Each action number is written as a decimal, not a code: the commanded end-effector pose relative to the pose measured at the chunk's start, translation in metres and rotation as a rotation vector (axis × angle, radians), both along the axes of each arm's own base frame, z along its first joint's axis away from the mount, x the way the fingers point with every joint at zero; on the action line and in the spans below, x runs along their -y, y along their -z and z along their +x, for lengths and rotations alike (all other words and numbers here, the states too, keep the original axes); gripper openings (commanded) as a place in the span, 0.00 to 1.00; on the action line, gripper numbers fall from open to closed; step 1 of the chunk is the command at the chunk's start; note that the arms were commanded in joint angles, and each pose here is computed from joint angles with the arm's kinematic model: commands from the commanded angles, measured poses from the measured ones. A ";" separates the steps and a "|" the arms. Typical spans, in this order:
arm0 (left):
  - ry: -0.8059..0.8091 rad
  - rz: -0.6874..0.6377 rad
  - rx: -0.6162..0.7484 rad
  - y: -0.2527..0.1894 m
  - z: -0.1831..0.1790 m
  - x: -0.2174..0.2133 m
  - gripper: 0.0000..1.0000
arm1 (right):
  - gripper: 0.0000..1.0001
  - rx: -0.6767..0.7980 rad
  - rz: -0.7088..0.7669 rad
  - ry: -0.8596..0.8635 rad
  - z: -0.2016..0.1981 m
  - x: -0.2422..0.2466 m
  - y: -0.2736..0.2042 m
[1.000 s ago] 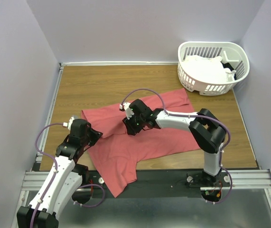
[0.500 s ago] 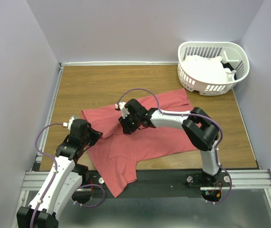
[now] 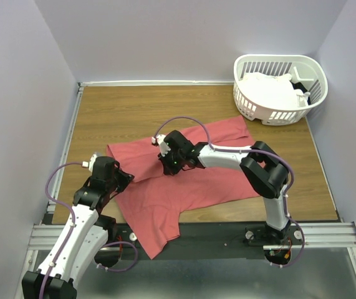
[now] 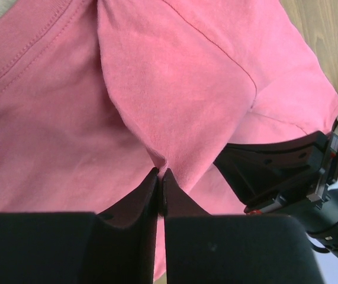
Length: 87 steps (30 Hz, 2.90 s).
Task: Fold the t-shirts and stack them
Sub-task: Fold the tshirt
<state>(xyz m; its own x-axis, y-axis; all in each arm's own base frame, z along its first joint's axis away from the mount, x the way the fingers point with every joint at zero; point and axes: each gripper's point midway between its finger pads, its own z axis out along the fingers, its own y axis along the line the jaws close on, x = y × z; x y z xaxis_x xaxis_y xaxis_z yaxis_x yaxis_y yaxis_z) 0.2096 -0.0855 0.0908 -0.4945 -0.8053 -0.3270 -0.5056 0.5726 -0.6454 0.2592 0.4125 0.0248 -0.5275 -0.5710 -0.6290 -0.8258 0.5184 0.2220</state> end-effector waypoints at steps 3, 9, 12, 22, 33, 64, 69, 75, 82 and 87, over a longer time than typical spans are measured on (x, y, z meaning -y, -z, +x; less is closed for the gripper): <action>-0.023 0.022 -0.006 -0.009 -0.001 -0.005 0.11 | 0.01 0.044 -0.007 -0.003 -0.008 0.013 -0.024; -0.012 -0.018 -0.053 0.004 -0.010 0.002 0.13 | 0.01 0.025 -0.077 -0.038 -0.016 0.028 -0.012; -0.033 -0.028 -0.058 0.005 -0.011 0.002 0.14 | 0.01 -0.008 -0.091 -0.056 -0.023 0.030 -0.006; -0.036 -0.030 -0.077 0.012 -0.011 0.003 0.22 | 0.01 -0.034 -0.148 -0.118 -0.033 0.041 0.003; -0.120 0.055 0.079 -0.046 0.017 -0.017 0.53 | 0.51 0.082 -0.107 -0.063 -0.011 0.042 -0.049; -0.089 0.521 -0.327 0.092 0.167 -0.133 0.07 | 0.43 0.059 -0.235 0.888 0.173 0.250 -0.006; -0.157 0.621 -0.383 0.086 0.184 -0.175 0.07 | 0.45 -0.035 -0.142 0.850 0.165 0.222 0.001; -0.172 0.735 -0.408 0.080 0.203 -0.212 0.07 | 0.45 0.023 -0.076 0.897 0.177 0.218 -0.029; -0.194 0.837 -0.422 0.065 0.202 -0.245 0.07 | 0.45 0.194 -0.128 1.039 0.201 0.253 -0.053; -0.241 0.873 -0.430 0.057 0.197 -0.258 0.13 | 0.45 0.204 -0.024 1.079 0.217 0.243 -0.064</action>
